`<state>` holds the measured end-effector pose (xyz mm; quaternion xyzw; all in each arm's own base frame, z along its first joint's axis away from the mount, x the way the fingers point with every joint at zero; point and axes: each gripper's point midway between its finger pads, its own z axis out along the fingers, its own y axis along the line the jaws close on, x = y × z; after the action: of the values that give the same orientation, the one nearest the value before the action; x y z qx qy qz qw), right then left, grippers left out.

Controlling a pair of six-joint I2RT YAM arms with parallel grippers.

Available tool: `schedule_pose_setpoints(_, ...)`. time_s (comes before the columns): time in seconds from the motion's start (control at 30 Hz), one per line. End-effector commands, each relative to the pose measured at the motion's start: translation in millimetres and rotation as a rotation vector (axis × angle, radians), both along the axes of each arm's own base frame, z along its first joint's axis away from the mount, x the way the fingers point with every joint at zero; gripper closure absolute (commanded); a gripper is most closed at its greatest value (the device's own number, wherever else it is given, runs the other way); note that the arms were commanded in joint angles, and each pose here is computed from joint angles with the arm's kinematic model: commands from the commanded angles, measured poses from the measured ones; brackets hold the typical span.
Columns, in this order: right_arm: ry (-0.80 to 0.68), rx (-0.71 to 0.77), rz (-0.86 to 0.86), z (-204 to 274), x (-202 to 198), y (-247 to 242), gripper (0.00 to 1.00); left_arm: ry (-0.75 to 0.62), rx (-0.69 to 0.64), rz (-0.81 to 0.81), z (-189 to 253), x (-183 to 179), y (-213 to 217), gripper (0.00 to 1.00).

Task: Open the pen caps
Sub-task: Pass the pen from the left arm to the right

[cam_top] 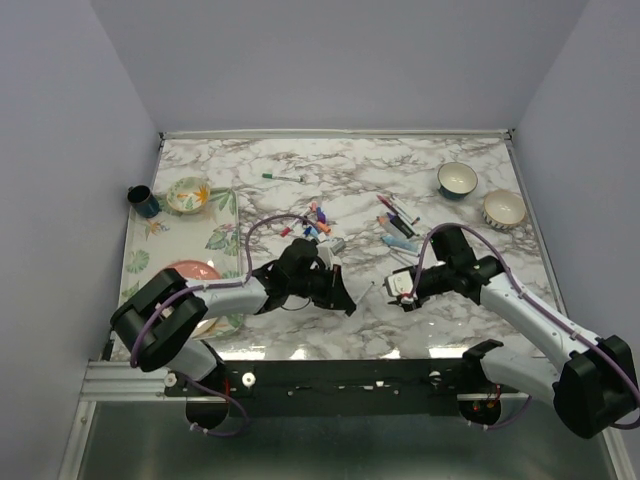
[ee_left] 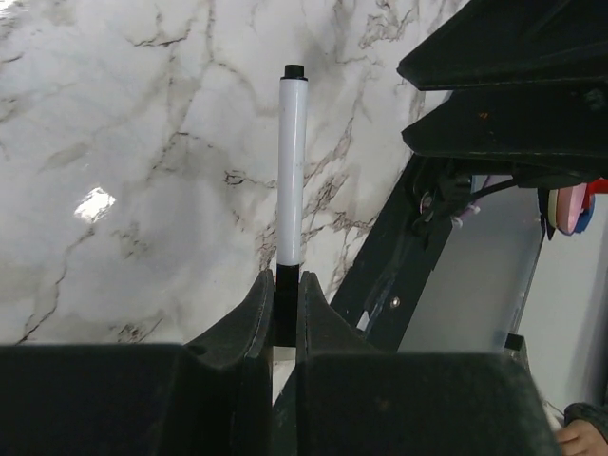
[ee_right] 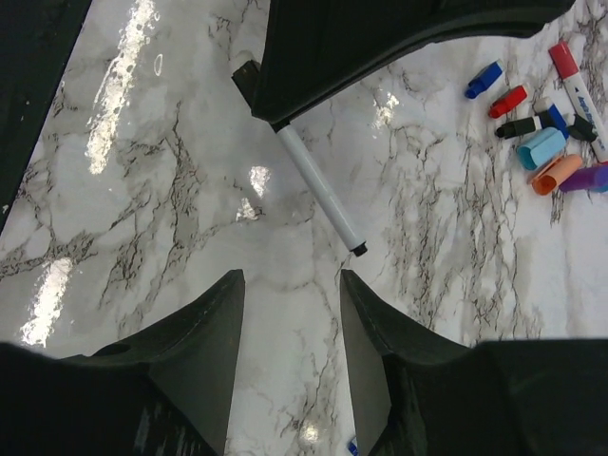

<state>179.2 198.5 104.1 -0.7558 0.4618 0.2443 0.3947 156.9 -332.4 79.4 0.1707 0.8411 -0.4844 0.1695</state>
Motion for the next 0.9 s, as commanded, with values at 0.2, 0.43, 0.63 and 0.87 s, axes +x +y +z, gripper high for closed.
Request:
schedule_pose_setpoints(0.2, -0.033, 0.012, 0.088, -7.7, -14.1, -0.8, 0.45, 0.011, -0.038, -0.157, 5.7, -25.8, -40.0, 1.0)
schedule_pose_setpoints(0.43, -0.021, 0.011, 0.105, -10.7, -19.0, -1.5, 0.39, 0.018, -0.031, -0.194, 3.8, -33.0, -50.1, 1.0)
schedule_pose_setpoints(0.63, -0.02, 0.0, 0.151, -14.2, -27.2, -3.9, 0.33, 0.024, -0.028, -0.213, 1.6, -37.9, -54.4, 1.0)
schedule_pose_setpoints(0.87, -0.017, -0.003, 0.156, -16.2, -28.4, -4.1, 0.32, 0.027, -0.034, -0.237, 3.5, -42.1, -60.5, 1.0)
